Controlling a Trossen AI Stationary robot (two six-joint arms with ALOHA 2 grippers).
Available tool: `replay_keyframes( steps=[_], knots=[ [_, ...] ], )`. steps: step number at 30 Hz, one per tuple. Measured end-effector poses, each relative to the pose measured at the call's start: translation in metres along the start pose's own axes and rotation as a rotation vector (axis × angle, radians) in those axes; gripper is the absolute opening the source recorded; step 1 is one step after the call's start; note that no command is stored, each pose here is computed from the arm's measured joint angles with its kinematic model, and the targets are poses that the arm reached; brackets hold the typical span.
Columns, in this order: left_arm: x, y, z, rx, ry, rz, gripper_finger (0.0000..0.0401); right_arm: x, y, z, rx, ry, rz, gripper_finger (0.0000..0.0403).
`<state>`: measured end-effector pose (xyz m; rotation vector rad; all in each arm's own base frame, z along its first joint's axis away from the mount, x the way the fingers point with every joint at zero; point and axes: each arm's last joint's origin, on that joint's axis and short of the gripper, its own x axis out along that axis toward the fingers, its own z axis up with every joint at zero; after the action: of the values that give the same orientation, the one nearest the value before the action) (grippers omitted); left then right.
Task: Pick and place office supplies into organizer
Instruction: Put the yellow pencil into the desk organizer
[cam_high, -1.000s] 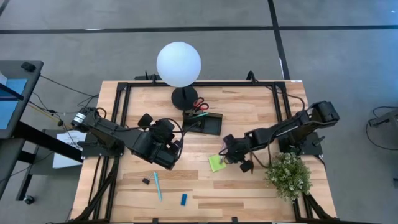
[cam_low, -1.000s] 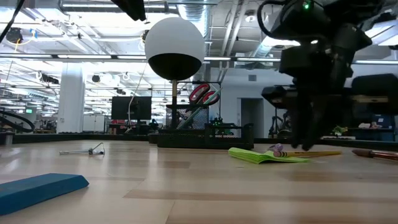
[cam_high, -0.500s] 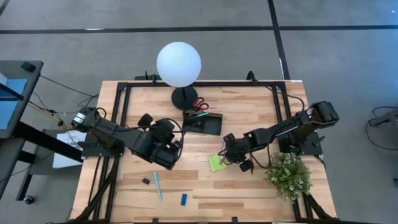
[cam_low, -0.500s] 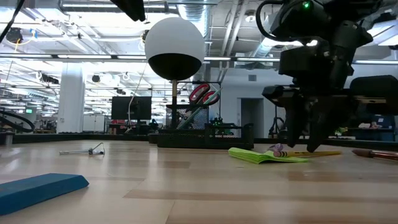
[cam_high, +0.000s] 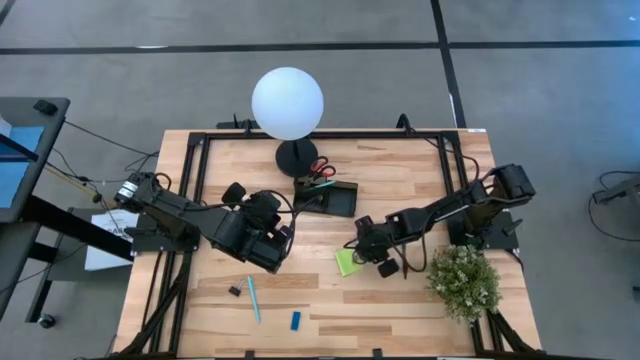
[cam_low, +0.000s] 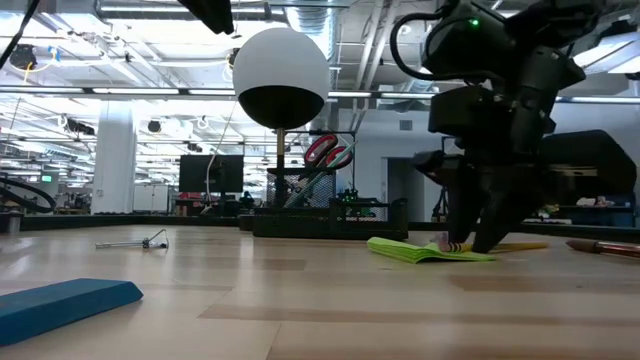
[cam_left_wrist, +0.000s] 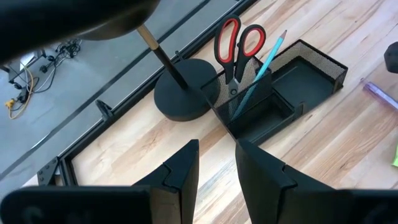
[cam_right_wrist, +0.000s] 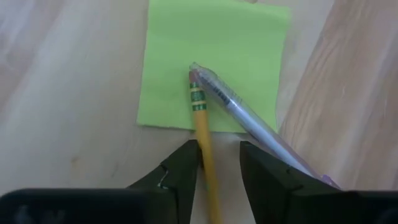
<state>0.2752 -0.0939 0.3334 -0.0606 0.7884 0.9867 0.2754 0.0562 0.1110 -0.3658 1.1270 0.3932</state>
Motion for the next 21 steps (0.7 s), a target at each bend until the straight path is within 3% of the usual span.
replay_keyframes(
  steps=[4,21],
  knots=[
    [0.0,0.0,0.0,0.0,0.0,0.0,0.01,0.0005,-0.0029,-0.0016,0.047,-0.003,0.02,0.0099],
    [0.0,-0.0001,-0.0001,-0.001,0.005,-0.002,0.01,0.0039,0.0002,-0.0087,0.037,-0.049,0.049,0.0014]
  ],
)
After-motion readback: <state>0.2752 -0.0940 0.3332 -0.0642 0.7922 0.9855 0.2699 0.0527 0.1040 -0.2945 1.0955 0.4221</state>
